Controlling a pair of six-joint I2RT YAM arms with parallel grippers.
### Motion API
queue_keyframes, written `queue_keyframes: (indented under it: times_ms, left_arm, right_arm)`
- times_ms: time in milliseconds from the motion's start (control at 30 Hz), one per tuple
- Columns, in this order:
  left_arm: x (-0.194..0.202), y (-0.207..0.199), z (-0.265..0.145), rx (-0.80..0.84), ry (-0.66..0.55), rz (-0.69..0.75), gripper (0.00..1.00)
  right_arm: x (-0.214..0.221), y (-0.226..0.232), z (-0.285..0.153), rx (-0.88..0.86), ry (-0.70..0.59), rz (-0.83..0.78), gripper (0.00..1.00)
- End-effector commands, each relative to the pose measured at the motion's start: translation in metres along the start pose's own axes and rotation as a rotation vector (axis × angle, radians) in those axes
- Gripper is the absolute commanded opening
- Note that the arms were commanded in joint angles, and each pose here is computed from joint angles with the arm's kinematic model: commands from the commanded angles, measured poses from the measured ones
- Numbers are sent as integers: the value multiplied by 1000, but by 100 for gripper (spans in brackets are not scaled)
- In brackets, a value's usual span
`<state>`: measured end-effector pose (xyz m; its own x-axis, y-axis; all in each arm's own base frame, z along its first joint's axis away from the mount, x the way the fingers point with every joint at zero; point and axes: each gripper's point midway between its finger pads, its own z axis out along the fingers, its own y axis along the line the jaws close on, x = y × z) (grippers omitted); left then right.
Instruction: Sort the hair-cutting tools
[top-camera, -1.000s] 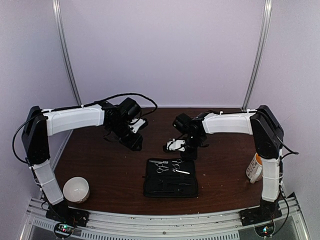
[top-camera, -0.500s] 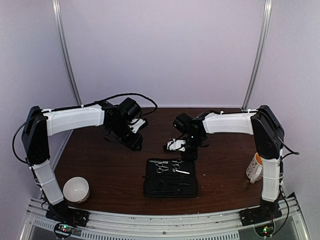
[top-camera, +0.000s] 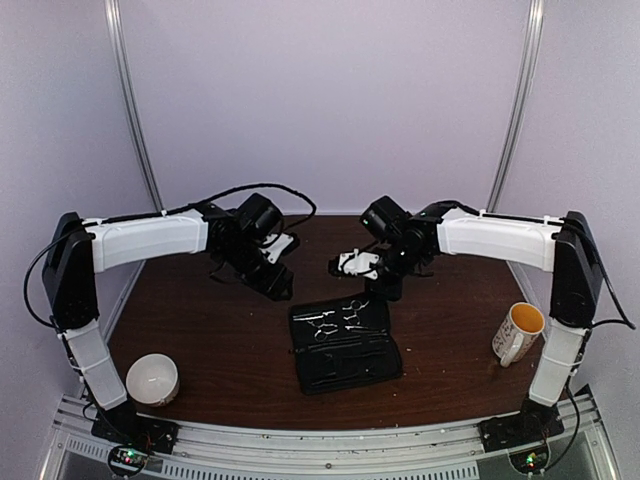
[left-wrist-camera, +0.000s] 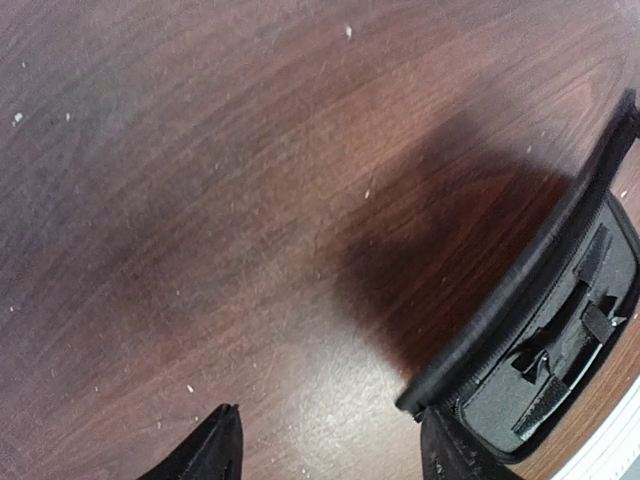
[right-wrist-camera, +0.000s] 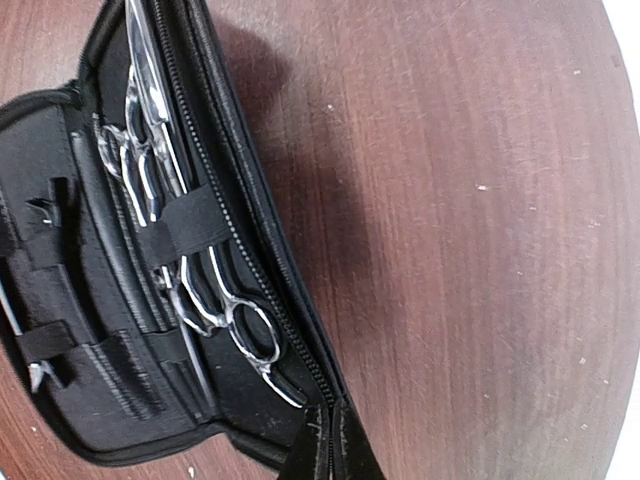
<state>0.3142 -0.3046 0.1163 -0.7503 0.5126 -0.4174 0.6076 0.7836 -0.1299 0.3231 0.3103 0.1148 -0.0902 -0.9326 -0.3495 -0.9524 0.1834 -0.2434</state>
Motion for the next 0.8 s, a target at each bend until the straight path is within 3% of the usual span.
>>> queue_keyframes:
  times_ms: [0,133,267,433,600,767]
  left_arm:
    - [-34,-2,-23,18,-162,-1,65]
    - [-44,9,-6,42,-136,-49,64]
    - [-50,-11,18,198,-91,-33,55]
    - [-37,-25,31,228,-45,-44,51]
    - [-12,-67,27,319,-3,48,50]
    - [16,-82,26,246,35,81,51]
  right_arm:
    - [-15,1,-32,67,-89,-14,0]
    - [-21,22,-48,60,-158,-74,0]
    - [-10,57,-46,19,-203,-166,0]
    - [18,106,-30,6,-162,-278,0]
    - [36,154,-25,-42,-136,-354,0]
    - [60,196,-30,-128,-94,-404,20]
